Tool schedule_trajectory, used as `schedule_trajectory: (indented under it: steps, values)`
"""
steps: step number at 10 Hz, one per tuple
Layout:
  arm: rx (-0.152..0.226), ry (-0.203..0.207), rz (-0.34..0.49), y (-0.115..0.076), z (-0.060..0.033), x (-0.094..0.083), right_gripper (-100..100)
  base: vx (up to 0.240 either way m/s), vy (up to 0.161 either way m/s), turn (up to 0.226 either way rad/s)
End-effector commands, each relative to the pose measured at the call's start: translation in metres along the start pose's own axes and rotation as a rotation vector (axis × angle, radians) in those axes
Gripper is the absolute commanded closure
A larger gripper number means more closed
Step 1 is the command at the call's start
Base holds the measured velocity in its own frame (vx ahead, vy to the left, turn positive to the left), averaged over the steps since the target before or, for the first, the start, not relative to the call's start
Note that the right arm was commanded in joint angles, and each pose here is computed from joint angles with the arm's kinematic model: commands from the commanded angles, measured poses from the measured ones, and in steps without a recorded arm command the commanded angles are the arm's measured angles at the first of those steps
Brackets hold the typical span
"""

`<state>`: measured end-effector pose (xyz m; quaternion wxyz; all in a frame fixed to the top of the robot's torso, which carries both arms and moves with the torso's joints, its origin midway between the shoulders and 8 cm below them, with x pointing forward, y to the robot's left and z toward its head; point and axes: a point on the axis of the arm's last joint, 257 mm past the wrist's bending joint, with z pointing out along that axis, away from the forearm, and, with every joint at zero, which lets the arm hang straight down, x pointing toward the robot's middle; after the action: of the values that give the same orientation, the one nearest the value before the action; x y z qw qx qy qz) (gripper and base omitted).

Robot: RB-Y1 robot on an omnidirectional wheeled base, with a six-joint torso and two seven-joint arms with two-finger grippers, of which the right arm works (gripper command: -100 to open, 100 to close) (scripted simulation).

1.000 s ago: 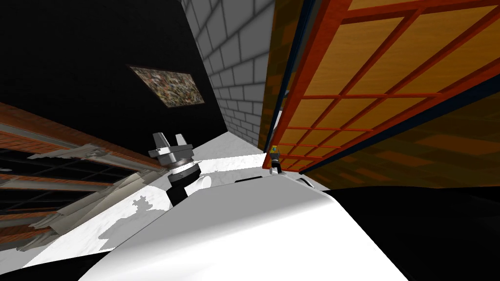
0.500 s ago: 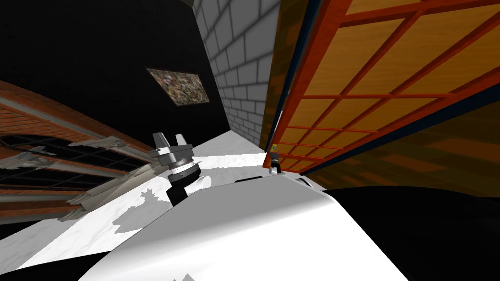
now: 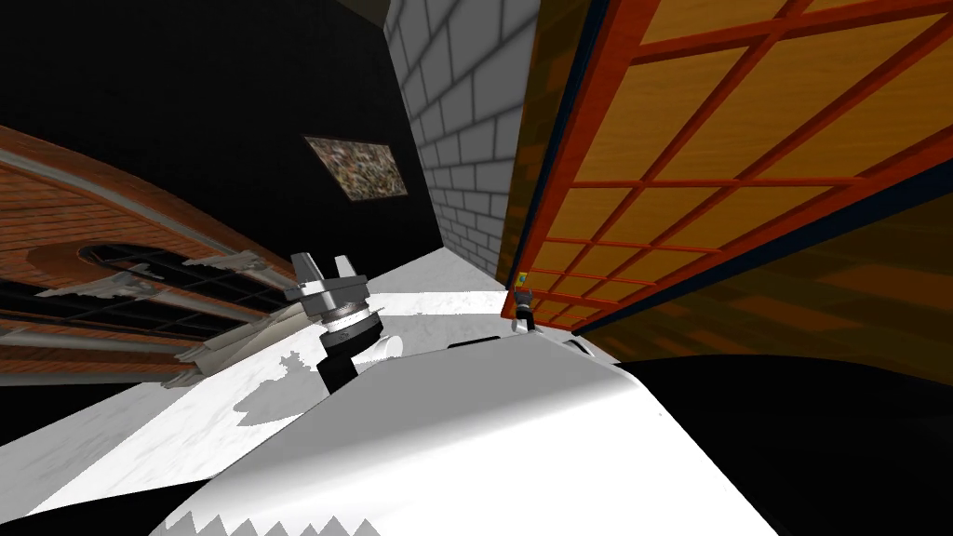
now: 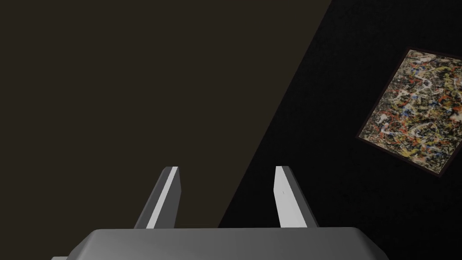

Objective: Pull the door open

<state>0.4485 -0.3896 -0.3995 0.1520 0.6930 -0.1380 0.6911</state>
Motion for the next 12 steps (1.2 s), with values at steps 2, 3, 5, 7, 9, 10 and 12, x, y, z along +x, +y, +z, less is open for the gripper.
schedule_trajectory:
  steps: [2,3,5,7,9,10,12]
  values:
    - [-0.019,-0.001,0.005,0.025,-0.0010,-0.002,-100,0.043,0.001,0.071]
    - [-0.029,0.000,0.005,0.039,-0.0017,-0.002,-100,0.229,-0.034,0.127]
    - [-0.040,0.000,0.006,0.053,-0.0025,-0.003,-100,0.219,-0.026,0.076]
    - [-0.049,0.001,0.006,0.066,-0.0034,-0.003,-100,0.054,-0.006,0.025]
    - [-0.059,0.002,0.006,0.080,-0.0044,-0.002,-100,0.114,-0.014,0.071]
    - [-0.059,0.002,0.006,0.080,-0.0044,-0.002,-100,0.055,-0.005,-0.006]
    - [-0.058,0.004,0.008,0.079,-0.0040,-0.002,100,0.006,0.001,-0.002]
